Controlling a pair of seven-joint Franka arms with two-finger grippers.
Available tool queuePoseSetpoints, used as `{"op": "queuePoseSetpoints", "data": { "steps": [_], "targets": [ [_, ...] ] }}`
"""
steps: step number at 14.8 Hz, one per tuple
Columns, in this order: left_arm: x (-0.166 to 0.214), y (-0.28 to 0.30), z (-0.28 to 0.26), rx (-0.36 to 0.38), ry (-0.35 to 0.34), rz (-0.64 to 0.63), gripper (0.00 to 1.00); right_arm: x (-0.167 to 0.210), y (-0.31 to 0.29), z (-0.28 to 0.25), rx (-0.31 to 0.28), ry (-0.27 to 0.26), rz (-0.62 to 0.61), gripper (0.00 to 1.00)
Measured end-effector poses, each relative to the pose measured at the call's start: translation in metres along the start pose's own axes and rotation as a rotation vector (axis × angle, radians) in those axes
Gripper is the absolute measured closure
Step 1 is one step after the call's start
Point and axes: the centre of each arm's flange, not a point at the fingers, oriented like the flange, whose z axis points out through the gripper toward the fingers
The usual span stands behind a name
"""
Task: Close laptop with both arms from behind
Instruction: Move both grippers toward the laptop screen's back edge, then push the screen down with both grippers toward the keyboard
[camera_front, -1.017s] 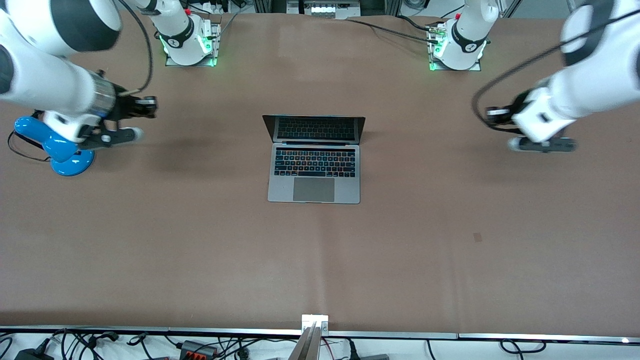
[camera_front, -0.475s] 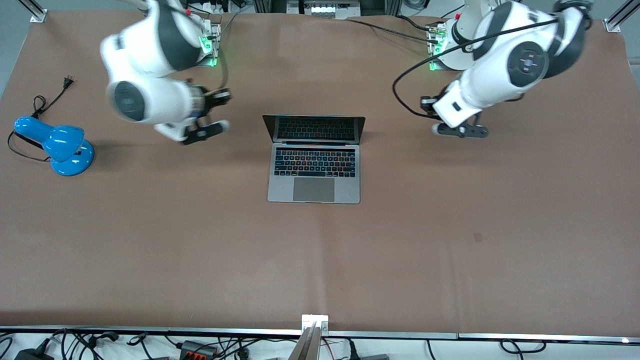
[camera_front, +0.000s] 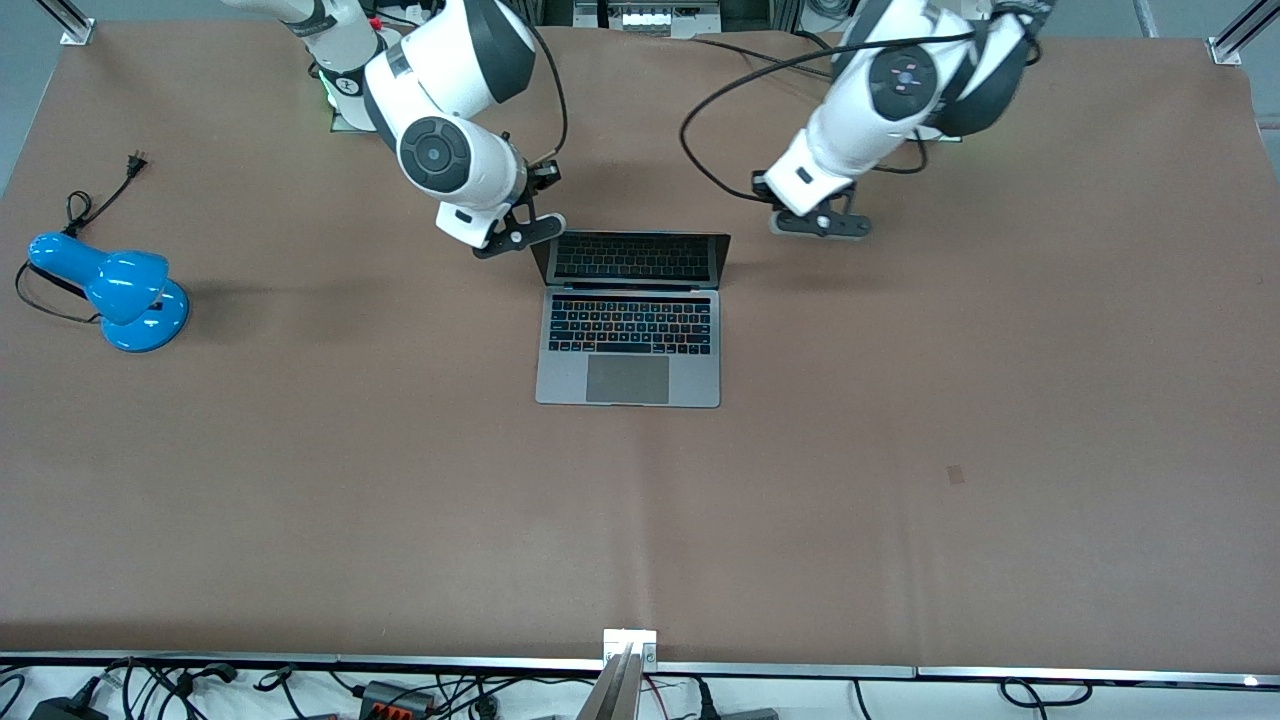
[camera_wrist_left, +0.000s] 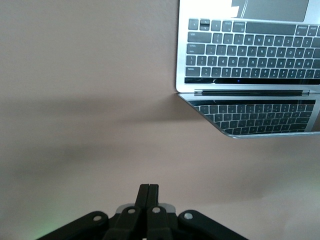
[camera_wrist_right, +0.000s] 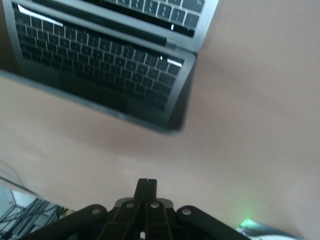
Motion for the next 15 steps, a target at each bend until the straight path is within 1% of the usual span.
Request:
{"op": "queuePoseSetpoints", "data": {
  "steps": [2,6,15],
  "targets": [
    [0.002,0.007,0.016,-0.010,-0.006,0.007,0.99,0.006,0.003,0.001,0.004,0.020,0.009,0.99],
    [0.012,0.020,0.045,-0.053,-0.009,0.007,0.99,0.012,0.008,0.000,0.008,0.036,0.020,0.99],
    [0.049,0.039,0.060,-0.159,-0.004,-0.010,0.99,0.032,0.012,-0.006,0.012,0.054,0.038,0.99]
  ]
}}
